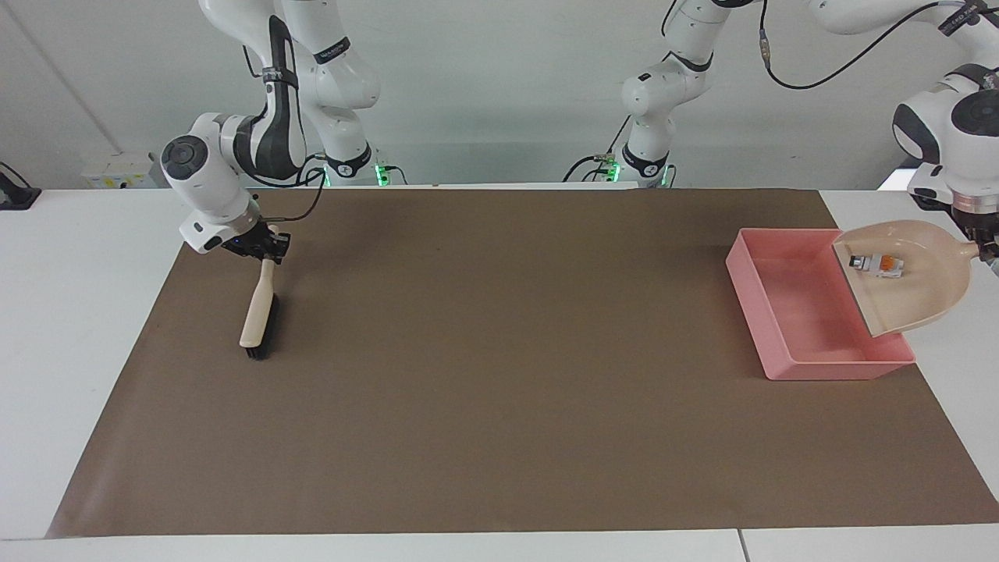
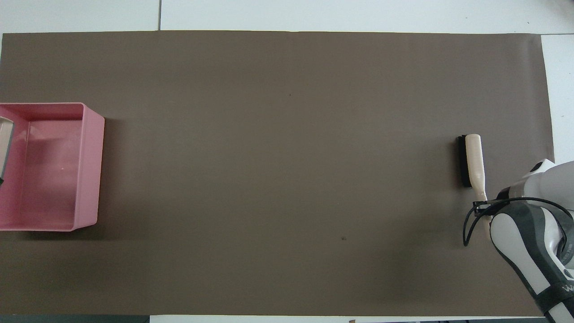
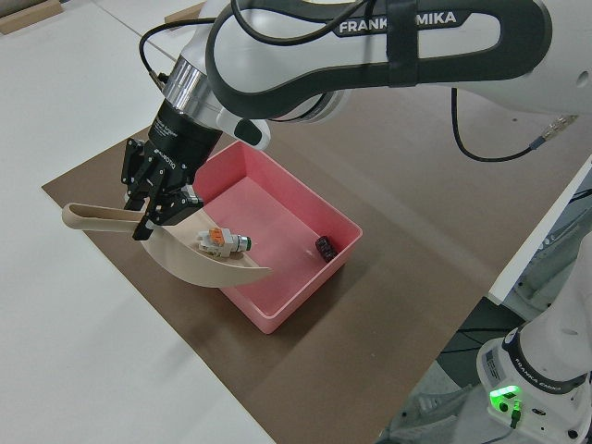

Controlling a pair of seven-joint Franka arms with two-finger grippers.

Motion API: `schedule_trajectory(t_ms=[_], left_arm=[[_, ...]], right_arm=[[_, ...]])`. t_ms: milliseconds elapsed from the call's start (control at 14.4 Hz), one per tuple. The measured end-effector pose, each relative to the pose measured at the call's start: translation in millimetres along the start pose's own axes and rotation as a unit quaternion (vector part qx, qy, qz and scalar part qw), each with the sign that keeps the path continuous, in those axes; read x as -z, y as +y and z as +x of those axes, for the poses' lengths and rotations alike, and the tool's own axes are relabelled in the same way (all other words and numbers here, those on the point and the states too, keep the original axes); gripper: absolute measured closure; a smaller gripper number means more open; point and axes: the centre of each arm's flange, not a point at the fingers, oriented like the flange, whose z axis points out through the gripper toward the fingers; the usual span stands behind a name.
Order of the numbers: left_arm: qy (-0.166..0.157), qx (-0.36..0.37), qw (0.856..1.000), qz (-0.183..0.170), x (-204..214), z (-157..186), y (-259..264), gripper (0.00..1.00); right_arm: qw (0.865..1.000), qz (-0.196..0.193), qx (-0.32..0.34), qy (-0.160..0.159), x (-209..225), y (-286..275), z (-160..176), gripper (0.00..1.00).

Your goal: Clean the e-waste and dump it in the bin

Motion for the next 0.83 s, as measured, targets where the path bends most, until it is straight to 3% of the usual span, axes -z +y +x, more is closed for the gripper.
schedule_trajectory(t_ms=[138,415,623,831], left_arm=[[-0.041,-0.028,0.999,0.002,17,-2,-3,0.67],[-0.093,-0.059,0.994,0.008,66,2,-10,0.67],[-0.101,-0.055,0.993,0.006,83,-8,-1,0.67],[-0.068,-0.041,0.997,0.011,105,-4,2,0.67]], right_arm=[[1.0,0.0,0.002,-0.001,0,-1,0,0.73],[1.0,-0.001,0.014,-0.008,9,-2,2,0.3],[0.999,-0.008,0.03,0.011,43,-13,17,0.0],[0.997,-0.019,0.046,0.054,90,-27,35,0.0]])
